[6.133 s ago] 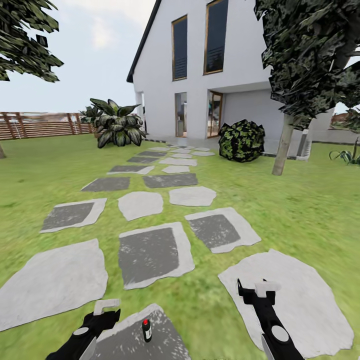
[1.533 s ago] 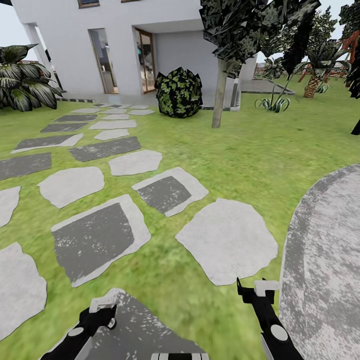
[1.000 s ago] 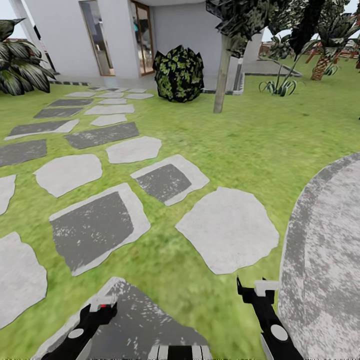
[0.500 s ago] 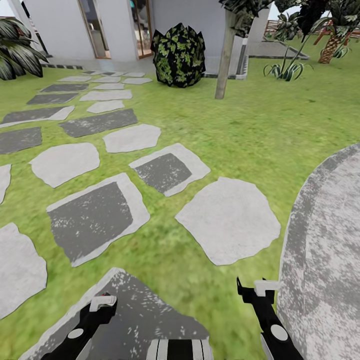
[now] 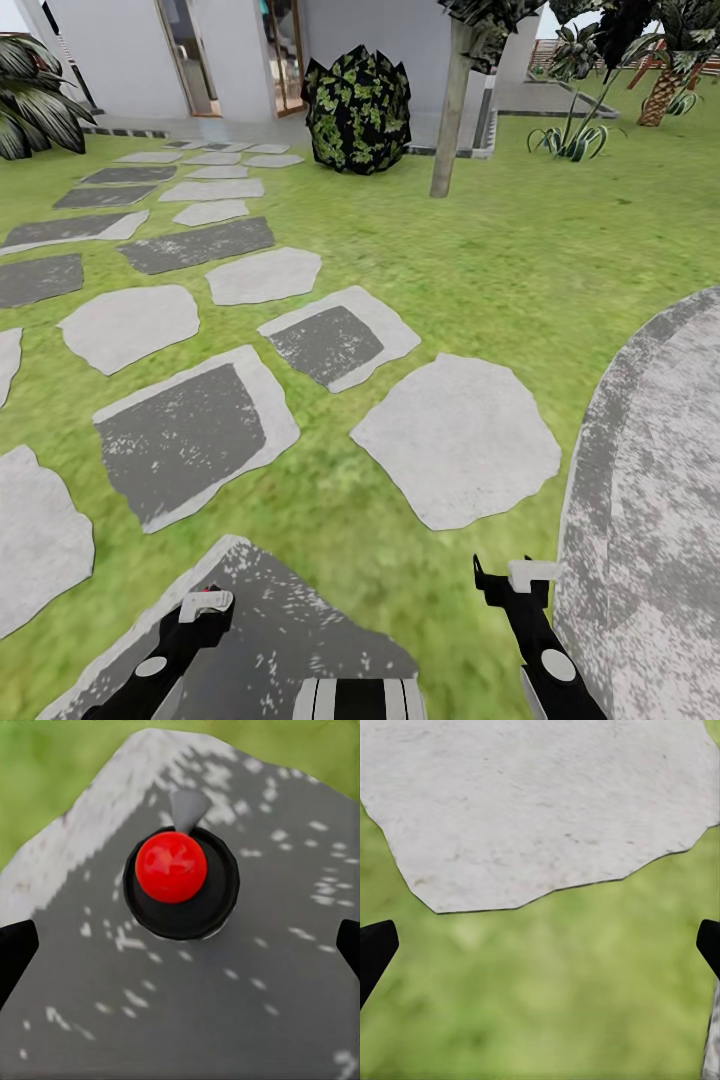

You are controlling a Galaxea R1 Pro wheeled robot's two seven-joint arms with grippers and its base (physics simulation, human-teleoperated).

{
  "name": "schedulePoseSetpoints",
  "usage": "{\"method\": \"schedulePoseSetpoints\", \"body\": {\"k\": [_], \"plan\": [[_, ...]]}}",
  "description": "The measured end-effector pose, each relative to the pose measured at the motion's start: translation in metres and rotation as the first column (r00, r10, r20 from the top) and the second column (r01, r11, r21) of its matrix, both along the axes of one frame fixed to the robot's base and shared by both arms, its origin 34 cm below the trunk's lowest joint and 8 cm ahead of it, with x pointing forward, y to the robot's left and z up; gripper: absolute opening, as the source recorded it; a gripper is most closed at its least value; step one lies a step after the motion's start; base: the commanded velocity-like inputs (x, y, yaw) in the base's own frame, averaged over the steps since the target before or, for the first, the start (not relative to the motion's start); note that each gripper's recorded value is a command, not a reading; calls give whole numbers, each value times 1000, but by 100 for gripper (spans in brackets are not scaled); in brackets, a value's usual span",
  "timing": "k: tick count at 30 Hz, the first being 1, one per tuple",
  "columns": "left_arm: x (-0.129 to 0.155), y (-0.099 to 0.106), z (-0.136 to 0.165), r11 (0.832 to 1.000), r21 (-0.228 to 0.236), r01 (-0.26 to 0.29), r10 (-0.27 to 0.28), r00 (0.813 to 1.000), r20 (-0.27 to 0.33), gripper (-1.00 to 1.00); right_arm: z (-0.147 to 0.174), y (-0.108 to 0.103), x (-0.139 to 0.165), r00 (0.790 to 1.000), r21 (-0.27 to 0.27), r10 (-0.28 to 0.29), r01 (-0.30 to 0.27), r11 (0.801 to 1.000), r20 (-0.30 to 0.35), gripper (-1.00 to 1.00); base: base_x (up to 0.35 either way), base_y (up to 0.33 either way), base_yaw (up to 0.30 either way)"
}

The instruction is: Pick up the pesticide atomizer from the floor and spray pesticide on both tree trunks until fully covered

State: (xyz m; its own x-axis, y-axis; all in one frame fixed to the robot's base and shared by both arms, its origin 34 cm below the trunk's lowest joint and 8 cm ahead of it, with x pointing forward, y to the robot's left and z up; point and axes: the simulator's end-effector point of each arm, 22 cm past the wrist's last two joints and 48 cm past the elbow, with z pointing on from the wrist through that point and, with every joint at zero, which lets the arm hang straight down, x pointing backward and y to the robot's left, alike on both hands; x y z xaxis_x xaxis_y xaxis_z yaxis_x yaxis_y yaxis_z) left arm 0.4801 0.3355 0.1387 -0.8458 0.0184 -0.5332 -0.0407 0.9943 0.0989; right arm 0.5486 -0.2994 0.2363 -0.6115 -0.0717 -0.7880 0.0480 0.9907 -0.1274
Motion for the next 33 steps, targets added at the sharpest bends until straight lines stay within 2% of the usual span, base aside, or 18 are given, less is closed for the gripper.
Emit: {"method": "schedulePoseSetpoints", "body": {"k": [4,13,33], "plan": [[1,0,0,1000,-3,7,-7,1000,2,100,0,0,0,1000,0,0,0,1000,0,100,0,0,0],[3,7,2,998,-12,65,-65,998,-2,100,0,0,0,1000,0,0,0,1000,-1,100,0,0,0],[-1,3,-2,997,-16,79,-79,997,-15,100,-5,0,-3,1000,1,-2,2,1000,-10,100,0,0,0]]}}
